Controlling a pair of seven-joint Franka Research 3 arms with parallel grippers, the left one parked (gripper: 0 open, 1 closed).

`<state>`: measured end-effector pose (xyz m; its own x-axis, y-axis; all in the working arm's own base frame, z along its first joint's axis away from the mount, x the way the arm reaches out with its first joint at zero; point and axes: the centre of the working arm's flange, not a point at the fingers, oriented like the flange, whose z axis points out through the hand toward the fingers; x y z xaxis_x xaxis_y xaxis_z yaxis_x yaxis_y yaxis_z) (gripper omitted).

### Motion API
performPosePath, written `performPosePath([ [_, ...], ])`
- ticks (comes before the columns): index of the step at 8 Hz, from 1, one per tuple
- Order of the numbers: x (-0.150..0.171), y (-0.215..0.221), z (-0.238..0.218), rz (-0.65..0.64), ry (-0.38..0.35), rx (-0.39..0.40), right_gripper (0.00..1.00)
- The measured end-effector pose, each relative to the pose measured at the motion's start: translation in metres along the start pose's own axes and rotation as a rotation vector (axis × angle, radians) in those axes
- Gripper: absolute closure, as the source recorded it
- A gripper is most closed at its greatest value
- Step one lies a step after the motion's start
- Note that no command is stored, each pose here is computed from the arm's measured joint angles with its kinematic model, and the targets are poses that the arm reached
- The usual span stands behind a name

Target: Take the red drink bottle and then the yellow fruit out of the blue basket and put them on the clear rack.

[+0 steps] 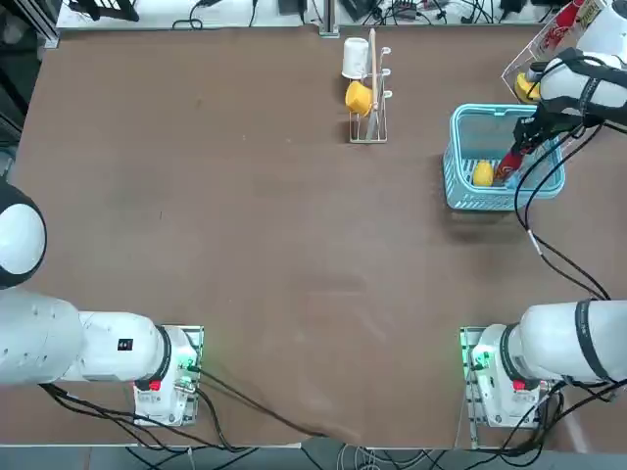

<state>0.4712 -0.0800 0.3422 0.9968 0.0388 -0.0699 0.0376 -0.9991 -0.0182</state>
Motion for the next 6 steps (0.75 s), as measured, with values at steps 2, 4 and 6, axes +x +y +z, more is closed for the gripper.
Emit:
performPosePath([
  [2,0.005,-0.003,-0.012,0.029,0.005,-0.002,0.63],
  [4,0.019,-0.007,-0.071,0.045,-0.01,0.0,0.63],
  [6,0.028,-0.006,-0.163,0.052,-0.016,0.001,0.63],
])
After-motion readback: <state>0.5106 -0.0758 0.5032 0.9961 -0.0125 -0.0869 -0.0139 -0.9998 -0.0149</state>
